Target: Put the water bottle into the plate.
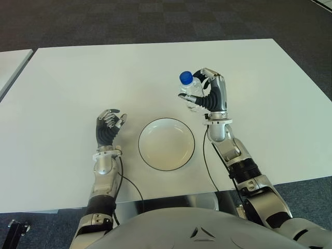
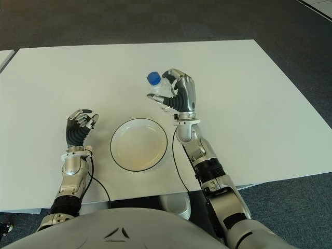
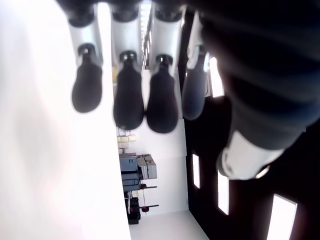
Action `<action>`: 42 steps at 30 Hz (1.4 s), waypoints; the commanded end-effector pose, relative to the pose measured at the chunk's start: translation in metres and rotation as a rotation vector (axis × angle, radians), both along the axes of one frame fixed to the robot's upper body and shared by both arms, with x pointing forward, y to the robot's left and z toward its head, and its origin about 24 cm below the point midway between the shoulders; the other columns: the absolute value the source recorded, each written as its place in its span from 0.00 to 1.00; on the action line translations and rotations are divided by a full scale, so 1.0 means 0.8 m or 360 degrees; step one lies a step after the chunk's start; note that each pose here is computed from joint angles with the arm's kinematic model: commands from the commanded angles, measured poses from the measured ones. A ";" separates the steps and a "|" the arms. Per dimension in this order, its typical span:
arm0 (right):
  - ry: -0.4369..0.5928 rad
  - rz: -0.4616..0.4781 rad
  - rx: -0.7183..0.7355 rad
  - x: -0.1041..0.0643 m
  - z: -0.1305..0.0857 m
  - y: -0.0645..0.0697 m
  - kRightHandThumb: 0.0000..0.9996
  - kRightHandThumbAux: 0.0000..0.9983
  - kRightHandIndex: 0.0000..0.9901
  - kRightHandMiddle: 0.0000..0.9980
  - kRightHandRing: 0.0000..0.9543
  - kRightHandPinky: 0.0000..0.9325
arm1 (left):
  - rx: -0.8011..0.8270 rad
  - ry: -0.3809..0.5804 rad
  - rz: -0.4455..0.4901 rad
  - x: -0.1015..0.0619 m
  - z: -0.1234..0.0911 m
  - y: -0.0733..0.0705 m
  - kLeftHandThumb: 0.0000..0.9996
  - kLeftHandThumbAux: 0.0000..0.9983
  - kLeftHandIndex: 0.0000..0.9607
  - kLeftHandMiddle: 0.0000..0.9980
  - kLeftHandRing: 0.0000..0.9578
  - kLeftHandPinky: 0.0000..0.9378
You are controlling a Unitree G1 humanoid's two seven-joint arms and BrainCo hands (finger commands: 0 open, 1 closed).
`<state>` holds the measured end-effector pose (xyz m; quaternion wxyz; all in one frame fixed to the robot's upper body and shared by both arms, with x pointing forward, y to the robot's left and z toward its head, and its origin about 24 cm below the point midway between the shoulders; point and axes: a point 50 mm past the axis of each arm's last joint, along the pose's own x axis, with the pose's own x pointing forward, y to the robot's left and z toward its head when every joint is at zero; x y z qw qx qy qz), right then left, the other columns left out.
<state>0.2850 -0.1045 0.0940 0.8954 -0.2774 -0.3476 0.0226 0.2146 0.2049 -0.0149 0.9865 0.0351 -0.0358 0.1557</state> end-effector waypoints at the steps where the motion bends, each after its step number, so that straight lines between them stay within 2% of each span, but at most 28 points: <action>1: -0.0107 0.0260 -0.0044 -0.006 0.012 0.015 0.75 0.71 0.45 0.91 0.94 0.96 | -0.0002 0.0024 -0.0004 -0.004 -0.004 0.002 0.71 0.72 0.45 0.71 0.72 0.72; 11: -0.0037 0.0535 -0.0246 -0.021 0.006 0.027 0.75 0.71 0.44 0.90 0.95 0.96 | 0.0015 0.0029 -0.0027 -0.004 -0.007 0.003 0.71 0.72 0.45 0.71 0.72 0.72; 15: 0.0050 0.0673 -0.0369 -0.023 0.001 0.032 0.74 0.71 0.44 0.90 0.95 0.96 | 0.0011 0.0047 -0.0030 -0.004 -0.009 0.004 0.71 0.72 0.45 0.71 0.72 0.71; 20: 0.0222 0.0803 -0.0544 -0.024 -0.018 0.039 0.74 0.71 0.44 0.90 0.95 0.96 | 0.0010 0.0052 -0.0039 -0.003 -0.010 0.005 0.71 0.72 0.45 0.70 0.71 0.71; 28: 0.0419 0.0895 -0.0714 -0.027 -0.034 0.043 0.74 0.71 0.44 0.89 0.94 0.96 | 0.0014 0.0044 -0.0030 -0.004 -0.010 0.005 0.71 0.72 0.45 0.70 0.71 0.71; 32: 0.0588 0.0932 -0.0846 -0.028 -0.046 0.047 0.74 0.71 0.45 0.89 0.94 0.96 | 0.0016 0.0027 -0.0021 -0.004 -0.009 0.004 0.71 0.72 0.45 0.71 0.72 0.72; 42: 0.0777 0.0970 -0.1028 -0.033 -0.061 0.054 0.74 0.71 0.45 0.90 0.94 0.96 | 0.0001 0.0061 0.0004 -0.004 -0.010 0.005 0.71 0.72 0.45 0.70 0.71 0.71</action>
